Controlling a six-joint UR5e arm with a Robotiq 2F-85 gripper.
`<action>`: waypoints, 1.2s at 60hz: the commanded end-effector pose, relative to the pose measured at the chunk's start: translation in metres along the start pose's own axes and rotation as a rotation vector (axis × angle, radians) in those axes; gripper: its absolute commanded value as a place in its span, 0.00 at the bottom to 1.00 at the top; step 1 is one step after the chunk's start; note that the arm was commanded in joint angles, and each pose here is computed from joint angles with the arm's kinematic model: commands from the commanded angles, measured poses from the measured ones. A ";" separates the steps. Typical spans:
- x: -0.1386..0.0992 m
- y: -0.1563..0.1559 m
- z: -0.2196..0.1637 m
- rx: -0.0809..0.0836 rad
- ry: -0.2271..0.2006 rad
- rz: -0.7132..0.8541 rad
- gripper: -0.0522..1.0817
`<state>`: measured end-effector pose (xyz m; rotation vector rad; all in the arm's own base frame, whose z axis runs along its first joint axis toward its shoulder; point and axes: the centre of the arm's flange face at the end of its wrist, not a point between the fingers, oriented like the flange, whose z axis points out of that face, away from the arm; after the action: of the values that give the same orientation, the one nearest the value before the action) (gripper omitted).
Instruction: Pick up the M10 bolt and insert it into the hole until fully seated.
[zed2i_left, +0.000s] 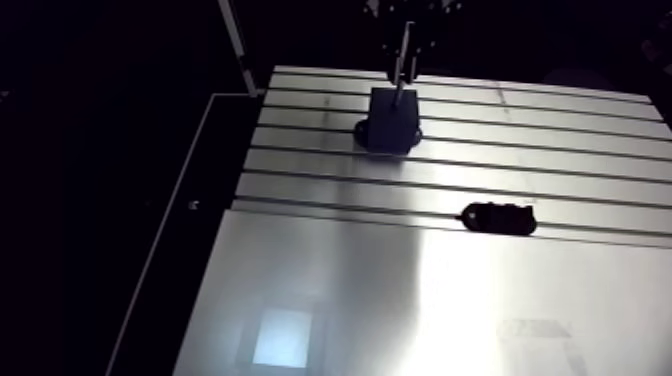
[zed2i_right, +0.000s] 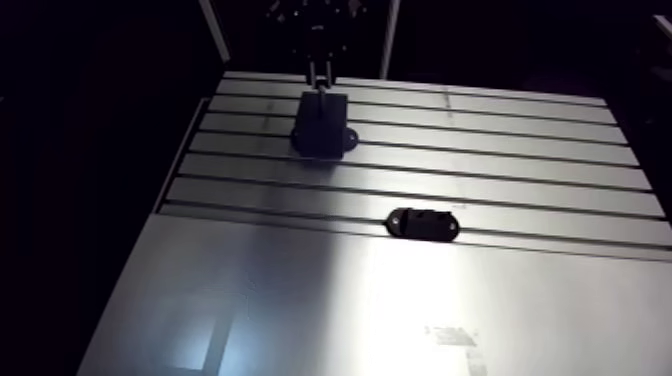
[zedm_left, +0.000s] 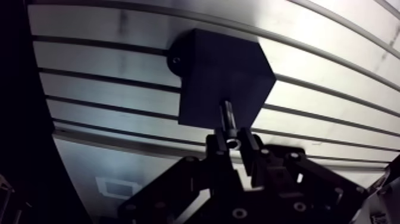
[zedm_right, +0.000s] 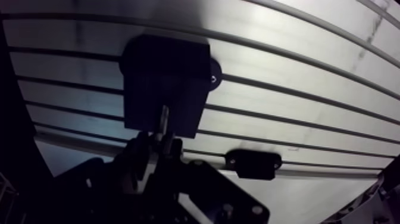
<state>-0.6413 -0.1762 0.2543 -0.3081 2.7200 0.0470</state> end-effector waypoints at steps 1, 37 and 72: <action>0.001 0.000 0.001 0.002 -0.001 0.000 0.99; 0.003 -0.002 0.006 0.001 -0.005 -0.003 0.95; 0.000 -0.004 0.002 -0.005 0.017 -0.006 0.05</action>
<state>-0.6394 -0.1799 0.2488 -0.3188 2.7271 0.0484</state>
